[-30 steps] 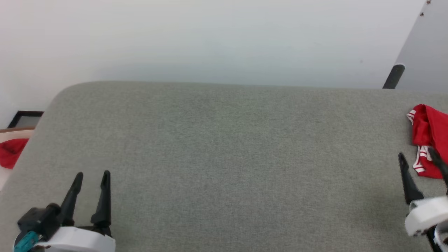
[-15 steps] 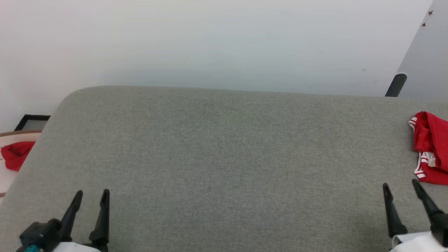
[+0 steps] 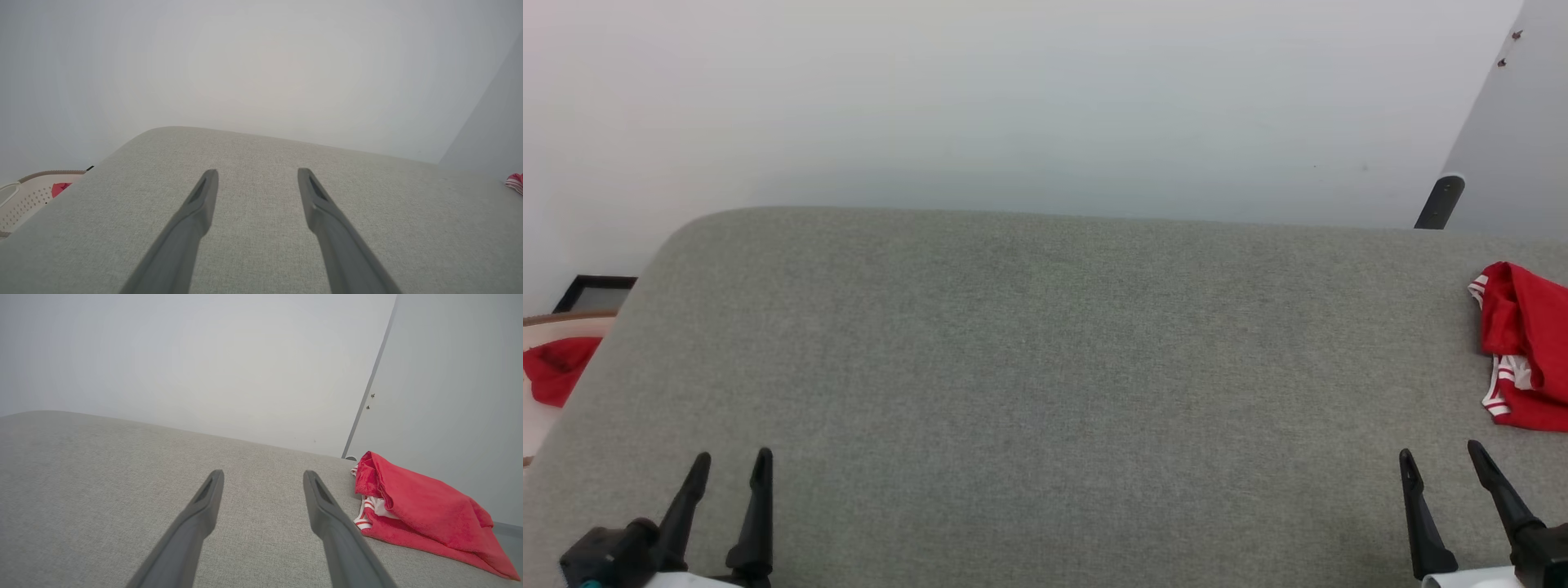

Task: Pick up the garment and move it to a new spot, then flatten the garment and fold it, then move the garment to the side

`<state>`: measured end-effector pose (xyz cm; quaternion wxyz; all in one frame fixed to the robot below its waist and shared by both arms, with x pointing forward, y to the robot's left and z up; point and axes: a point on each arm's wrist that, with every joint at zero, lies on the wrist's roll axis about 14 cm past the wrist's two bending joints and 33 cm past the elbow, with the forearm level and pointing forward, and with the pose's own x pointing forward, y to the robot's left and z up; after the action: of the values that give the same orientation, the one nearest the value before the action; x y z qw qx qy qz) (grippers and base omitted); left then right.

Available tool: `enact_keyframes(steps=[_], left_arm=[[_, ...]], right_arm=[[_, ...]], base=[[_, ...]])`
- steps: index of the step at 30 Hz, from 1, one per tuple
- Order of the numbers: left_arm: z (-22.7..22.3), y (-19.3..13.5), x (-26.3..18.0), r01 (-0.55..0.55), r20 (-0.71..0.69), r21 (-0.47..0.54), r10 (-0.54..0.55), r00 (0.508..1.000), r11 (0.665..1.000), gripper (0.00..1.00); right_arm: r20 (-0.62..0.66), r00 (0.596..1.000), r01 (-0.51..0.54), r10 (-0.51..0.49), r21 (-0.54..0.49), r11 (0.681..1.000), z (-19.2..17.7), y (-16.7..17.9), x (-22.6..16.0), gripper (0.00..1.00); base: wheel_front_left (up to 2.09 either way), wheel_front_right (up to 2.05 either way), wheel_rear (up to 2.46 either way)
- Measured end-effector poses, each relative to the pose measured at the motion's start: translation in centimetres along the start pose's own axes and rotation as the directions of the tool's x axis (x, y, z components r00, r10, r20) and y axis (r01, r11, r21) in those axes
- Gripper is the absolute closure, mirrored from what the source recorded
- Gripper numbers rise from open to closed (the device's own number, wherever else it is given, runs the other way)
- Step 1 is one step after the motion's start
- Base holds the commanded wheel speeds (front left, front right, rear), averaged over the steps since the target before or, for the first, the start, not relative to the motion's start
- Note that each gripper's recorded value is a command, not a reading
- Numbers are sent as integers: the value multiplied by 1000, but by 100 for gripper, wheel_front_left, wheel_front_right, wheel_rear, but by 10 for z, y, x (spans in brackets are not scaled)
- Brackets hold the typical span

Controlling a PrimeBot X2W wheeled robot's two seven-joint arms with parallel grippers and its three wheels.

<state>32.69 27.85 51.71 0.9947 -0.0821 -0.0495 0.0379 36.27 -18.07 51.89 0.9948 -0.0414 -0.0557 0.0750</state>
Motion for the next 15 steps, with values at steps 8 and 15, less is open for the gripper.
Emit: enact_keyframes(steps=[8, 15], left_arm=[[-9, -3, -4, 13, -32, 20, -12, 999, 1000, 100], [-33, -8, -12, -20, -102, -76, 12, 995, 997, 100]], right_arm=[[-25, 1000, -5, 6, 14, 1000, -8, 5, -4, 100], [-97, 995, 30, -20, 103, 994, -27, 5, -10, 100]], base=[[0, 0, 0], [0, 0, 0]])
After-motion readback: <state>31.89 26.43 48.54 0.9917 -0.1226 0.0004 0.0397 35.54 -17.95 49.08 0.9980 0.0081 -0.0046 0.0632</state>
